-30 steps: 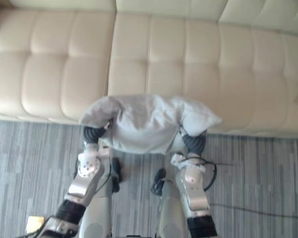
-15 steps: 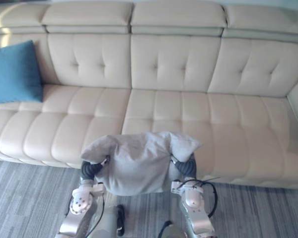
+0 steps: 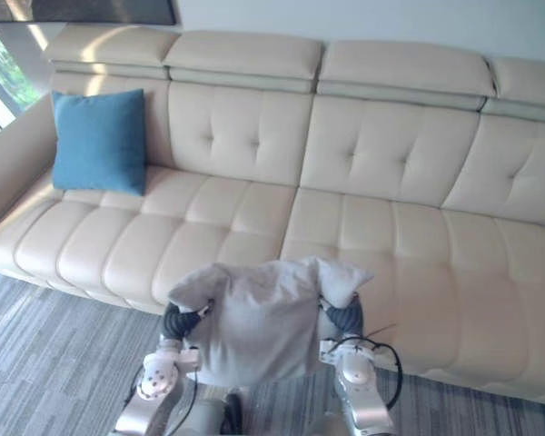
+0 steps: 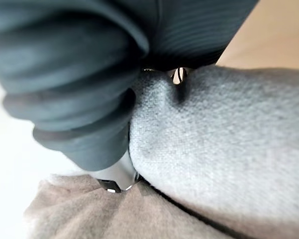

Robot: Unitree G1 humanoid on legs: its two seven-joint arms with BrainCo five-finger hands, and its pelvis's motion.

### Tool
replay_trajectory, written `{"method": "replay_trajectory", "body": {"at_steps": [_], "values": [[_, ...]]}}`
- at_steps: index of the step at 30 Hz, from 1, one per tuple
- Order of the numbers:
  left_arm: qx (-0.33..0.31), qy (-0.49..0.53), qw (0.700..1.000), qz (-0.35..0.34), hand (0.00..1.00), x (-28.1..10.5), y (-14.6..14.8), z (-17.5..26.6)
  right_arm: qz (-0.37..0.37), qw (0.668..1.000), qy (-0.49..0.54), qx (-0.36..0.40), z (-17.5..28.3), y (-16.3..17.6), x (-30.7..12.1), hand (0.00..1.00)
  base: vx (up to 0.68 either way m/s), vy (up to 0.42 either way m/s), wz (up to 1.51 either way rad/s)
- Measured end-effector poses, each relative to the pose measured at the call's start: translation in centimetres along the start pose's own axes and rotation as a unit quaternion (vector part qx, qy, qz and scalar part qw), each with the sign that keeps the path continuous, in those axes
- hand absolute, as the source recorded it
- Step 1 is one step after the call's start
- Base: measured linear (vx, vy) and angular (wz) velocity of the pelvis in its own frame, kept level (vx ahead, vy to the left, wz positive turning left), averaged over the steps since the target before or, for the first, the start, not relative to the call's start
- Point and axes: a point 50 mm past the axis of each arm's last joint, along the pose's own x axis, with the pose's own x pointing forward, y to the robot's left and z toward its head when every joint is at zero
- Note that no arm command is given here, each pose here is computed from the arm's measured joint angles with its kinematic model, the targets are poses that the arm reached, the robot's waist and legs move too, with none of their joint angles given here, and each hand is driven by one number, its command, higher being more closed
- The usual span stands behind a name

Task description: Pick up cushions and gather them together orderly.

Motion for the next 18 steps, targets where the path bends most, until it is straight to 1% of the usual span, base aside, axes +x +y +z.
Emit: {"method": "replay_trajectory", "body": {"at_steps": [3, 5, 9, 14, 16, 18], "values": [[-0.004, -0.015, 1.0, -0.004, 1.0, 0.2, -0.2, 0.7, 0.0, 1.0, -0.012, -0.001, 0.6, 0.0, 0.5, 1.0, 0.22, 0.054, 0.15], [-0.01, -0.014, 1.0, -0.02, 1.0, 0.3, -1.0, 0.8, -0.01, 1.0, -0.016, -0.009, 0.8, -0.9, 0.8, 1.0, 0.29, -0.018, 0.14], [-0.012, -0.009, 0.999, -0.037, 1.0, 0.1, -1.4, 0.6, -0.02, 0.999, -0.025, -0.004, 1.1, -1.5, 0.0, 1.0, 0.24, -0.029, 0.02], [-0.02, -0.005, 0.999, -0.033, 1.0, -0.1, -1.4, 0.4, -0.022, 0.996, -0.083, 0.018, 3.8, -1.4, 0.0, 1.0, 0.15, 0.096, -0.62], [-0.028, -0.005, 0.999, -0.033, 1.0, -0.1, -1.7, 0.5, -0.026, 0.996, -0.084, 0.017, 3.8, -1.6, 0.0, 1.0, 0.13, 0.219, -0.64], [-0.021, -0.01, 0.999, -0.038, 1.0, 0.1, -1.7, 0.7, -0.04, 0.996, -0.068, 0.029, 3.2, -1.6, -0.2, 1.0, 0.17, 0.246, -0.25]]}}
